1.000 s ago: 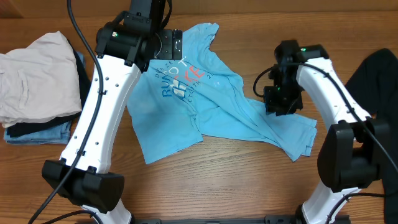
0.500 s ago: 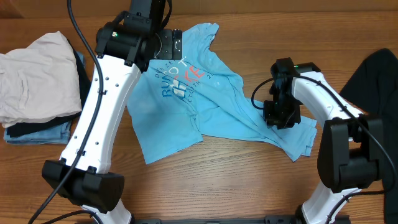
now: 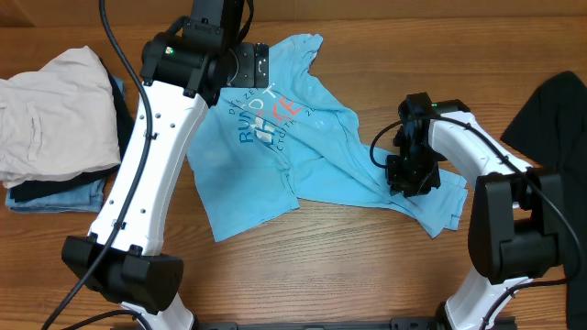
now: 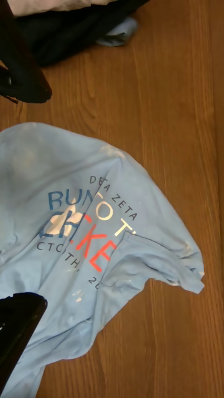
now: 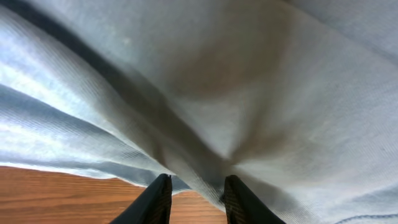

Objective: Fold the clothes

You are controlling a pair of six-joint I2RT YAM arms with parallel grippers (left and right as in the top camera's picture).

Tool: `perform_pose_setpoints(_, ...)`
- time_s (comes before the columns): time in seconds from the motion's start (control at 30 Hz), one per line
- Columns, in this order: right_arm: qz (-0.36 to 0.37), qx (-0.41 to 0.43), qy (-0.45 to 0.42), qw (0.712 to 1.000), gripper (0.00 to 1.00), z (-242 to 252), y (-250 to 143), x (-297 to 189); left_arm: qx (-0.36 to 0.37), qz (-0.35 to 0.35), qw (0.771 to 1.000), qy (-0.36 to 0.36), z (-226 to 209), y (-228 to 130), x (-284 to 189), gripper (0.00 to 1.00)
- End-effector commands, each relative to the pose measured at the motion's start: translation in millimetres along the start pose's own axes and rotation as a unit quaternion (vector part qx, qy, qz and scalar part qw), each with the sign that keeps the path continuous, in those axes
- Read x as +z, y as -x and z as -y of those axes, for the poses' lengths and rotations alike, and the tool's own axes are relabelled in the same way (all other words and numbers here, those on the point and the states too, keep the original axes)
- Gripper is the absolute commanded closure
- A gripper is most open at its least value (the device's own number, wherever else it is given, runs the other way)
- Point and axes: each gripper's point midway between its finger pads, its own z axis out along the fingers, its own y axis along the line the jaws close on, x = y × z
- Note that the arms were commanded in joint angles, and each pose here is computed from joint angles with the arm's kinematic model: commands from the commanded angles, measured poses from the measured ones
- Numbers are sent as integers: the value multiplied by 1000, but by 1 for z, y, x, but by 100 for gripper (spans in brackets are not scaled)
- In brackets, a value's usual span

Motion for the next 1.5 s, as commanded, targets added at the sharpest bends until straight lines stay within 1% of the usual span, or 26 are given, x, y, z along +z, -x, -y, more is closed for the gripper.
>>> perform_pose_setpoints(0.0,14,-14,9,1000,68,-6,3,-7,-2,-2,1000,9,-2,-1,5,0)
perform_pose_setpoints(0.03,19,-14,4,1000,69,-4,5,-7,-2,-2,1000,9,-2,-1,5,0)
perform_pose_setpoints(0.1,27,-14,-5,1000,76,-2,9,-7,-2,-2,1000,9,-2,-1,5,0)
perform_pose_setpoints(0.3,44,-16,-1,999,77,-2,16,-1,-2,-2,1000,9,-2,-1,5,0)
perform_pose_setpoints(0.33,44,-16,-1,999,82,-2,16,-1,-2,-2,1000,9,-2,-1,5,0)
perform_pose_setpoints(0.37,44,-16,-4,999,91,-2,16,-1,-2,-2,1000,9,-2,-1,5,0)
perform_pose_setpoints(0.4,45,-16,-8,999,96,0,16,-1,-2,-2,1000,9,-2,-1,5,0)
perform_pose_setpoints(0.53,50,-15,-15,999,96,2,19,-7,-2,-2,1000,9,-2,-1,5,0)
perform_pose_setpoints(0.63,78,-14,-48,996,96,9,35,-30,-2,-2,1000,9,-2,-1,5,0)
perform_pose_setpoints(0.73,132,-13,-84,988,96,17,61,-63,-2,-2,1000,9,-2,-1,5,0)
perform_pose_setpoints(0.8,174,-28,-102,979,96,19,80,-81,-2,-2,1000,9,-2,-1,5,0)
perform_pose_setpoints(0.97,251,-64,-141,956,96,33,119,-101,-2,-2,1000,9,-2,-1,5,0)
perform_pose_setpoints(1.03,279,-63,-142,948,96,39,132,-109,-2,-2,1000,9,-2,-1,5,0)
perform_pose_setpoints(1.13,317,-33,-140,938,96,60,152,-119,-2,-2,1000,9,-2,-1,5,0)
perform_pose_setpoints(1.3,346,3,-121,931,96,92,180,-113,-2,-2,1000,9,-2,-1,5,0)
perform_pose_setpoints(1.4,374,-6,-95,923,96,95,204,-107,-2,-2,1000,9,-2,-1,5,0)
perform_pose_setpoints(1.47,395,-8,-85,915,94,93,222,-102,-2,-2,1000,9,-2,-1,5,0)
